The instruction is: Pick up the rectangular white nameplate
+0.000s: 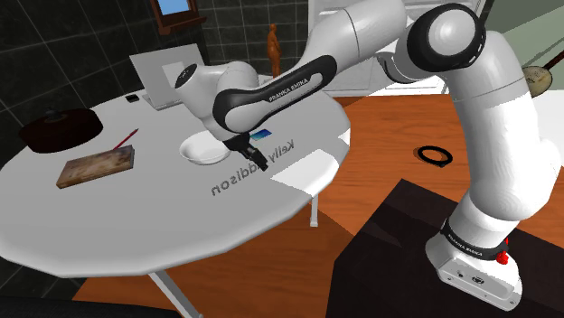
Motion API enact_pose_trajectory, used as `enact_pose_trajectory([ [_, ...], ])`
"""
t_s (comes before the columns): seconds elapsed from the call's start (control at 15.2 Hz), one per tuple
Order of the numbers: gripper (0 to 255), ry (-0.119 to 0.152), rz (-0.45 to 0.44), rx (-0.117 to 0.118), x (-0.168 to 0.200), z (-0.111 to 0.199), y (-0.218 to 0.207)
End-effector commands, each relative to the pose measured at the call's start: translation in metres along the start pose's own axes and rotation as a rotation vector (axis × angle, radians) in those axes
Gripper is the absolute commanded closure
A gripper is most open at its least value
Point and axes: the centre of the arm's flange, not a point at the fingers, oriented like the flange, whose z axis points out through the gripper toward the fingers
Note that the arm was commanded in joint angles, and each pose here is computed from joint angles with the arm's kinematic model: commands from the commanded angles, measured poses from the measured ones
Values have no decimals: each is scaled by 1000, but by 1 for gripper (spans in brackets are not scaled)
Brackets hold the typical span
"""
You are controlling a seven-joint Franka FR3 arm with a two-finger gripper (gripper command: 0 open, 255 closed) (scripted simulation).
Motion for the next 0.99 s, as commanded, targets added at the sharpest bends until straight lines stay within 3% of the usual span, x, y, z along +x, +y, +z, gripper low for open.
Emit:
enact_pose_trajectory([
  [0.0, 0, 0, 0, 0, -2, 4, -1],
  [0.07, 255, 0, 0, 0, -3, 4, -1],
  [0.66, 255, 0, 0, 0, -2, 4, -1],
  [0.92, 255, 0, 0, 0, 6, -15, 0],
])
